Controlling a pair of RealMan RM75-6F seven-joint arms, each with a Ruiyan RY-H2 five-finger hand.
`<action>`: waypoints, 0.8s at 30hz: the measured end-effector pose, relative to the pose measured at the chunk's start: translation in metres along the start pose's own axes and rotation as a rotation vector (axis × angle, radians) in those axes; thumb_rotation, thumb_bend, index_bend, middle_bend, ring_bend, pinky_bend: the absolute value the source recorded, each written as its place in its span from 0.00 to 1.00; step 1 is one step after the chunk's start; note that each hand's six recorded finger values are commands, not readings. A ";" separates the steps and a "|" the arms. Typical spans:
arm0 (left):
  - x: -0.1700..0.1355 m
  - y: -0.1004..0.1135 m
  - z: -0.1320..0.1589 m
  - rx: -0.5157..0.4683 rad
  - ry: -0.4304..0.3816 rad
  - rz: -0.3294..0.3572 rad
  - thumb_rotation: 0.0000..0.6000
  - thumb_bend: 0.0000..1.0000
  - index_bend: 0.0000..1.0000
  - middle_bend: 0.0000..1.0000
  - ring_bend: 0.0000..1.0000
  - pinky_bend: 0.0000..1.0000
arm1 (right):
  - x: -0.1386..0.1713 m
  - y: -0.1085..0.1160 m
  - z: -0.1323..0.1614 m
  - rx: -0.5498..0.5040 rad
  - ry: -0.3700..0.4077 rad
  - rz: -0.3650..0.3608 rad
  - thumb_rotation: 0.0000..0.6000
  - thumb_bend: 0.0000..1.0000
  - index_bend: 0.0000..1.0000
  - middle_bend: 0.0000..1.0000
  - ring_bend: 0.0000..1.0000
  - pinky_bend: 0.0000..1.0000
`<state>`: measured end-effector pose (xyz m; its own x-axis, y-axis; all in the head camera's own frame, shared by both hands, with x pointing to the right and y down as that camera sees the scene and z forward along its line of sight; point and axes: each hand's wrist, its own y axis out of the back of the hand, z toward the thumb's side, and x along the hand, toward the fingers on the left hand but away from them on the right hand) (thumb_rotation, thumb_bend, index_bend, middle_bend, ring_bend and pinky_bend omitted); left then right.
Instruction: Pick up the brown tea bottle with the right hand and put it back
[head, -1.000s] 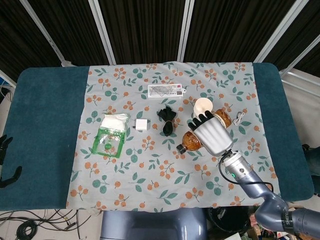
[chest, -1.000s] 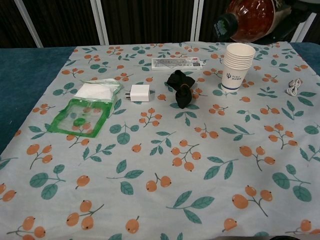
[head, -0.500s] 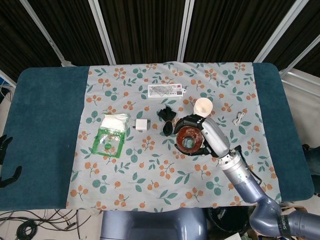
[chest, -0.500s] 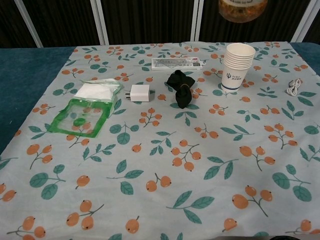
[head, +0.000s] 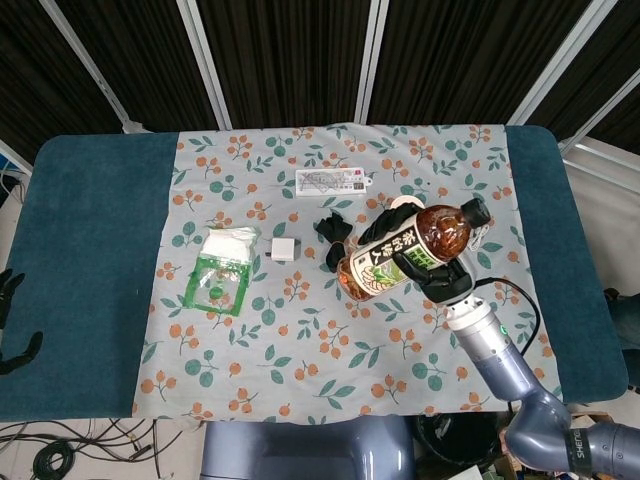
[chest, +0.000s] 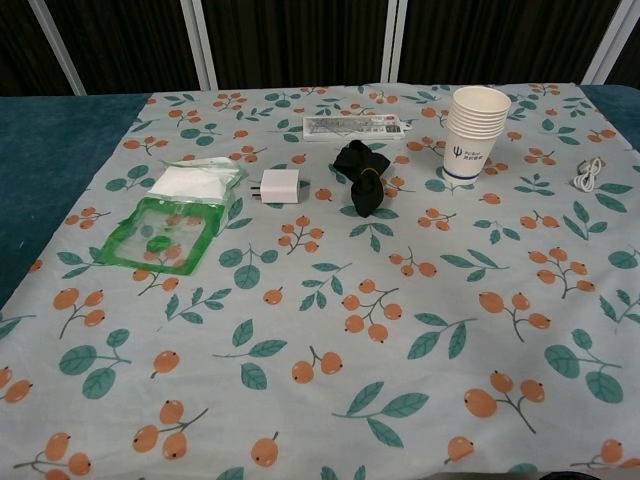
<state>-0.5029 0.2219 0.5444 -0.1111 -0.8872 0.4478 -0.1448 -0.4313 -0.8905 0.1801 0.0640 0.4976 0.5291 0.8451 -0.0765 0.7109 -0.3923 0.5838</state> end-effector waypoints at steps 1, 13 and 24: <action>0.000 0.000 0.000 0.000 0.000 -0.001 1.00 0.37 0.07 0.00 0.00 0.00 | 0.000 0.003 -0.002 0.028 -0.012 -0.004 1.00 0.42 0.52 0.48 0.56 0.64; 0.000 -0.001 0.000 0.003 0.001 -0.003 1.00 0.37 0.07 0.00 0.00 0.00 | 0.005 0.048 -0.024 1.041 -0.093 -0.075 1.00 0.43 0.52 0.47 0.56 0.63; 0.000 -0.001 0.000 0.003 0.003 -0.005 1.00 0.37 0.07 0.00 0.00 0.00 | 0.014 0.091 -0.037 2.111 -0.170 -0.116 1.00 0.44 0.52 0.47 0.56 0.63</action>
<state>-0.5028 0.2221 0.5451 -0.1131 -0.8844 0.4529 -0.1428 -0.4366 -0.8882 0.2348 0.0535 0.5800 0.3955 0.9041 -0.1618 -0.0079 -0.1728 -0.9849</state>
